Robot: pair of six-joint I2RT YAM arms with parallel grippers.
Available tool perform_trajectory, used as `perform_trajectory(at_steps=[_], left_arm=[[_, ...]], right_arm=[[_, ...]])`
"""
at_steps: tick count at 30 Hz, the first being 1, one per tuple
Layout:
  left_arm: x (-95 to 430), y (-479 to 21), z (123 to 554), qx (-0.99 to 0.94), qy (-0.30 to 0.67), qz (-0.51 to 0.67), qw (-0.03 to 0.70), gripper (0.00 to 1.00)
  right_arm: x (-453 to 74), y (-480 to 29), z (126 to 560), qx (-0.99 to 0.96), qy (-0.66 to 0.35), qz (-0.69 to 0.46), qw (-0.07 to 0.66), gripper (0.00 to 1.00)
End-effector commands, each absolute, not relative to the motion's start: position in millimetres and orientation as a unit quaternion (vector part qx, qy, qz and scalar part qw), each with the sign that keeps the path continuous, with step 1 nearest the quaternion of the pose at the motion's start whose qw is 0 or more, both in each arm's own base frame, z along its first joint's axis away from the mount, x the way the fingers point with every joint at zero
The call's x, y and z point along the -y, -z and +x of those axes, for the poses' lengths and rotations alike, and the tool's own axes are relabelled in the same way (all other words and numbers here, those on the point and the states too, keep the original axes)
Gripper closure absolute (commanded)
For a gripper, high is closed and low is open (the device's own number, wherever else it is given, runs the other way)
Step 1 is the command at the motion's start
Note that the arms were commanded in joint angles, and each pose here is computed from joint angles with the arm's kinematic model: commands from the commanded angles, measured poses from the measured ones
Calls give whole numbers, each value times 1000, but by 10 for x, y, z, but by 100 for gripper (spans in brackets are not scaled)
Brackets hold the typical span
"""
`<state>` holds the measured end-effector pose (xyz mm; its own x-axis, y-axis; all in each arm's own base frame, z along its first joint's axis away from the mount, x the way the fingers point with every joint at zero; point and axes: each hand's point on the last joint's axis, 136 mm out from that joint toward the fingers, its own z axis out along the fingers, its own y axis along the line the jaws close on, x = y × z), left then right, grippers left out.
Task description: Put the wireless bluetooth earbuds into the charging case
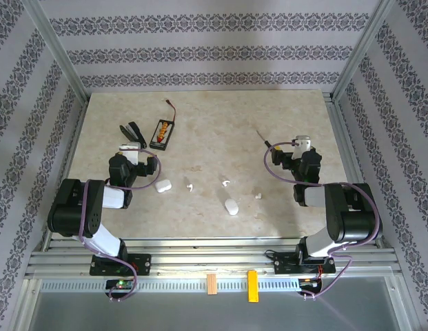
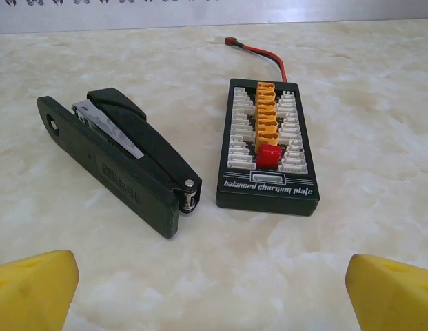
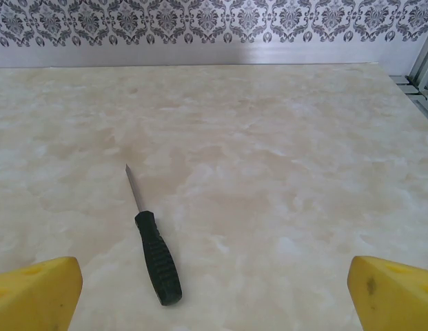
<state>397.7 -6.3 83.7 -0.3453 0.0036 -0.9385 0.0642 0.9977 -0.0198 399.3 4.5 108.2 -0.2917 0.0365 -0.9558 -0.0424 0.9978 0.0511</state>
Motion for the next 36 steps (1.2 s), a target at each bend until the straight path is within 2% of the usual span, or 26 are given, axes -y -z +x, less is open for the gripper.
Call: perform_trajectory(at_steps=[1,25,33,36], left_arm=[[57,-883,3990,-815,27,26,579,1],[-98,-880,4000,-817,-1,-13,576,1],[-152,-1282,3880,-805,-34,-28,592,1],[-79,-1565,3799,-792,-41,-32,608,1]], right_arm=[[-67,-1070,3985,-801,-35,0,597,2],[-68,-1084,3983,-800,-33,-1,599,2],[-282,-1577,3856,-800,-2,-33,599,2],[-408,-1758,3765,-815,-16,-28,578,2]])
